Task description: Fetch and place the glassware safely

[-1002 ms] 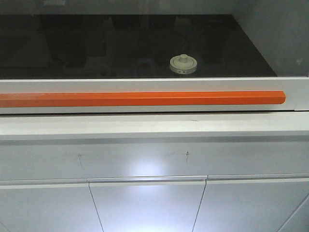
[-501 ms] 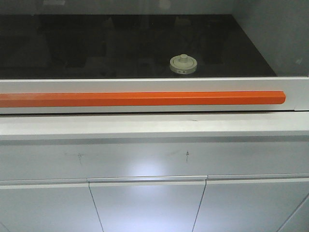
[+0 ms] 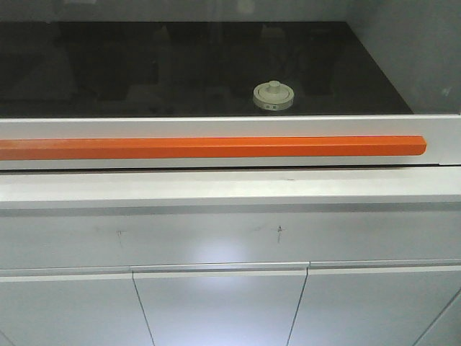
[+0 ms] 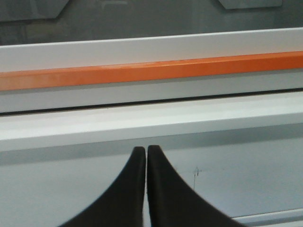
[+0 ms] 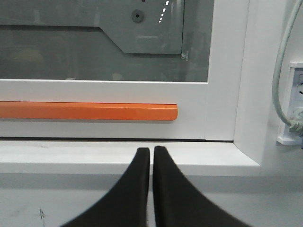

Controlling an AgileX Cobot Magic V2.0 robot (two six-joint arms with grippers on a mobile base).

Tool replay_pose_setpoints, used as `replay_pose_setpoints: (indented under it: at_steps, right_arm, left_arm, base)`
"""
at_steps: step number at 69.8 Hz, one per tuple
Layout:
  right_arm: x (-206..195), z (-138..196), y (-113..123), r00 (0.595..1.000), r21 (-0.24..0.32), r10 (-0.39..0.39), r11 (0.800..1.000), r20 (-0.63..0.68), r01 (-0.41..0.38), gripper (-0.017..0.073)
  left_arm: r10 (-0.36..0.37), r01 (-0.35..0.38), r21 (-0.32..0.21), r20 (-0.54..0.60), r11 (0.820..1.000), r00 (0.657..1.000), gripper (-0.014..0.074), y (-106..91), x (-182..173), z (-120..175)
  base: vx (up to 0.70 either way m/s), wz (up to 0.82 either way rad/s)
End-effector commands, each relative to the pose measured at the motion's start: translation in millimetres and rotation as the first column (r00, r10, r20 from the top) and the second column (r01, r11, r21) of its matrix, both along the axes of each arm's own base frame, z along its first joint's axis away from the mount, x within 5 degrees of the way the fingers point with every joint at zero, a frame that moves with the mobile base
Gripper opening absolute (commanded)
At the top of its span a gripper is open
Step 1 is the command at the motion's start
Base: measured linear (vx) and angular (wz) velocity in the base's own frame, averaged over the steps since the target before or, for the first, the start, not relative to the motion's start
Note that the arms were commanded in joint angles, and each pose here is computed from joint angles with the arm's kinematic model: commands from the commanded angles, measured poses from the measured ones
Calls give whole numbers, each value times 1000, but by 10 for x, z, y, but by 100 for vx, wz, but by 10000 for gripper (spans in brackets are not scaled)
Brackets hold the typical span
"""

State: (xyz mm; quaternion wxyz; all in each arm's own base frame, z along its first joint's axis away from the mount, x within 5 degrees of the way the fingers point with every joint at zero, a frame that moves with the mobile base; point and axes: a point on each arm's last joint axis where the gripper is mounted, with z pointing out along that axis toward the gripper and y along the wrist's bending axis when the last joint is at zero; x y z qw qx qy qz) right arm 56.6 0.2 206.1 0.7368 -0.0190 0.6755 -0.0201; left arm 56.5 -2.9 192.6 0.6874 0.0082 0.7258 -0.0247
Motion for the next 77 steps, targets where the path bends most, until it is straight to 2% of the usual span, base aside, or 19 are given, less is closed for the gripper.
replay_pose_setpoints:
  at_steps: [1, 6, 8, 18, 28, 38, 46, 54, 62, 70, 77]
  right_arm:
    - [-16, 46, 23, 994, -10, 24, 1000, 104, -23, -3]
    - [-27, 94, 34, 987, -6, 37, 999, 156, -36, -3]
    - [-36, 127, 42, 980, -8, 45, 999, 192, -45, -3]
    - [-95, 360, 55, 952, -16, 60, 998, 301, -58, -3]
    - [-226, 816, 39, 928, -20, 41, 999, 370, -36, -3]
    - [-313, 1329, 7, 935, -7, 5, 1000, 354, -3, -3]
    - [-279, 1686, -3, 939, -3, -6, 1000, 344, 8, -3]
    - [-84, 1896, -5, 952, -3, -6, 1000, 306, 7, -3]
    - [221, 1918, -1, 973, -5, 0, 1000, 232, 1, -3]
    - [526, 1835, 4, 989, -6, 7, 1000, 148, -6, -3]
    - [773, 1751, 11, 996, -6, 16, 1000, 89, -15, -3]
  left_arm:
    - [3, 0, -24, 122, 1000, 992, -7, 3, 1, 42]
    - [8, 0, -40, 196, 999, 981, -7, 7, -8, 126]
    - [11, 3, -61, 230, 998, 973, -7, 9, -15, 173]
    - [25, 26, -114, 426, 993, 904, -7, 20, -90, 476]
    - [28, 41, -115, 537, 992, 843, -7, 26, -209, 1043]
    - [28, 44, -111, 580, 993, 814, -7, 23, -167, 1701]
    - [28, 43, -108, 578, 993, 815, -7, 12, 50, 2159]
    - [25, 21, -77, 548, 997, 836, -7, -1, 345, 2381]
    - [22, -3, -39, 501, 999, 865, -7, -13, 630, 2390]
    - [21, -7, -35, 428, 999, 904, -7, -25, 892, 2266]
    - [21, -9, -34, 385, 999, 923, -7, -31, 1024, 2192]
  base:
    - [0, 0]
    - [0, 0]
    - [0, 0]
    - [0, 0]
    - [0, 0]
    - [0, 0]
    - [0, 0]
    - [0, 0]
    - [0, 0]
    - [0, 0]
    - [0, 0]
